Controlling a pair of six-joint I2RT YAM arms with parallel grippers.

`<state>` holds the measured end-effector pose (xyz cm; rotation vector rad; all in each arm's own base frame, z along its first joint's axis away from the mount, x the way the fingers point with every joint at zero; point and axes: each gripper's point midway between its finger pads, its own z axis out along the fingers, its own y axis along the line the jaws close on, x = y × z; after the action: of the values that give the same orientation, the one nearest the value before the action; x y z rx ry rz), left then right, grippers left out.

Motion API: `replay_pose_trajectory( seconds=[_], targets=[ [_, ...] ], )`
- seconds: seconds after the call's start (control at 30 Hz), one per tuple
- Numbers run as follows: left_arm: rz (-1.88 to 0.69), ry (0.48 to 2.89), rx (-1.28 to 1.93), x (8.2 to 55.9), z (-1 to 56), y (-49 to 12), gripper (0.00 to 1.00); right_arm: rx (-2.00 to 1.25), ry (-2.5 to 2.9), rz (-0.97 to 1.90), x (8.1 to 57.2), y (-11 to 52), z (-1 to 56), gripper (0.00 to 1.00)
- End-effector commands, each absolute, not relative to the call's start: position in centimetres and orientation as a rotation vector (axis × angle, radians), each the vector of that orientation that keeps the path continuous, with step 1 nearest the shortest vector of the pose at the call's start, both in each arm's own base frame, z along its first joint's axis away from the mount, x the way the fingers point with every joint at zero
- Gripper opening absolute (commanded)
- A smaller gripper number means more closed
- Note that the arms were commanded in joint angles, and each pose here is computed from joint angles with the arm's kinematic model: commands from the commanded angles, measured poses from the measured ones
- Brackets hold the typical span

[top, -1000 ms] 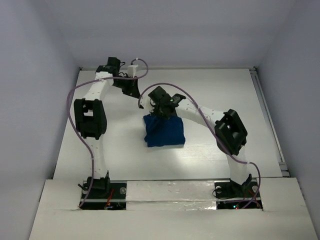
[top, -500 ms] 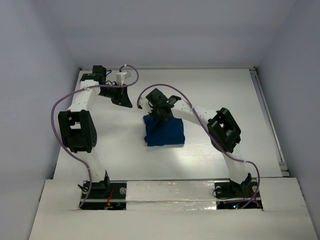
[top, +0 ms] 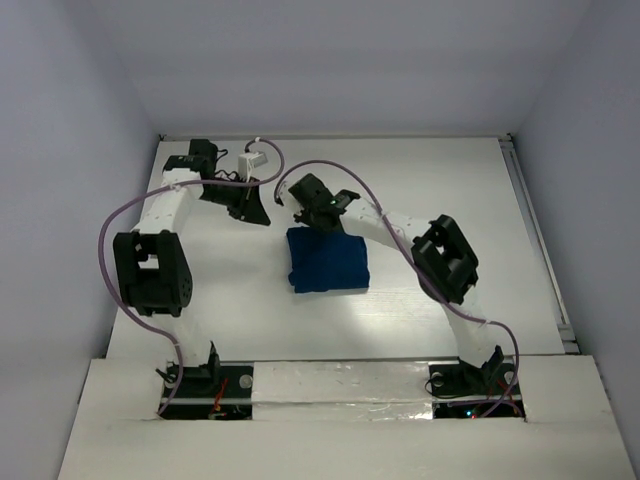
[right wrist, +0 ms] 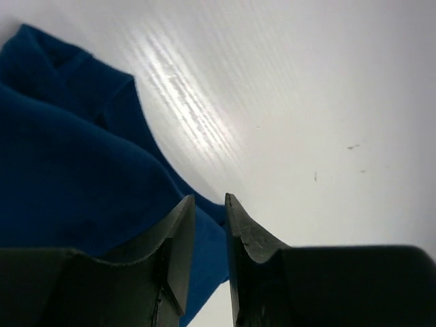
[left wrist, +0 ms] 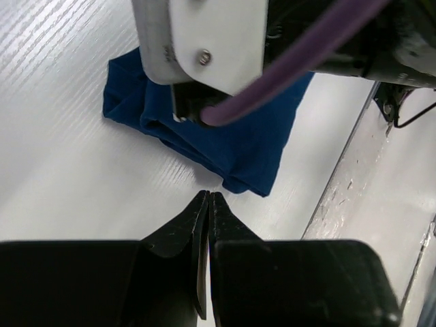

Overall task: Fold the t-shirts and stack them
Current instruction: Fold the long partially folded tshirt into a neat square, then smooth out wrinkles on the folded tshirt

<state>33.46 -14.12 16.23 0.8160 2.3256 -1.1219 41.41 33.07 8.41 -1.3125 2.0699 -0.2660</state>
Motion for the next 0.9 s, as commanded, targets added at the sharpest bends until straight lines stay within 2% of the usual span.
replay_pose_trajectory(
  seconds=[0.0, 0.07, 0.13, 0.17, 0.2, 0.43, 0.63, 0.87],
  targets=[
    [-1.150, 2.199, 0.869, 32.4, 20.1, -14.9, 0.00, -1.117, 1.998, -0.284, 43.1, 32.8, 13.5, 0.30],
    [-1.160, 2.172, 0.888, 32.0, 20.5, -15.3, 0.00, -1.099, 1.983, -0.214, 42.1, 32.2, 15.7, 0.28],
    [-1.173, 2.158, 0.894, 31.7, 20.0, -16.2, 0.00, -1.093, 1.923, -0.076, 40.3, 32.6, 19.2, 0.15],
    [-1.180, 2.158, 0.895, 31.6, 19.7, -16.6, 0.00, -1.115, 1.912, -0.017, 39.2, 32.7, 19.7, 0.10],
    [-1.189, 2.169, 0.893, 31.3, 19.3, -17.0, 0.00, -1.163, 1.940, 0.023, 37.6, 32.2, 18.5, 0.00],
    [-1.288, 2.255, 0.889, 28.6, 14.5, -19.9, 0.00, -1.442, 2.005, 0.464, 27.2, 31.6, 15.7, 0.00],
    [-1.417, 2.241, 0.873, 27.2, 11.8, -21.1, 0.00, -1.549, 2.085, 0.753, 21.8, 31.8, 12.4, 0.00],
    [-1.492, 2.263, 0.821, 26.4, 10.2, -22.6, 0.00, -1.582, 2.217, 0.819, 20.8, 32.0, 8.6, 0.00]
  ],
)
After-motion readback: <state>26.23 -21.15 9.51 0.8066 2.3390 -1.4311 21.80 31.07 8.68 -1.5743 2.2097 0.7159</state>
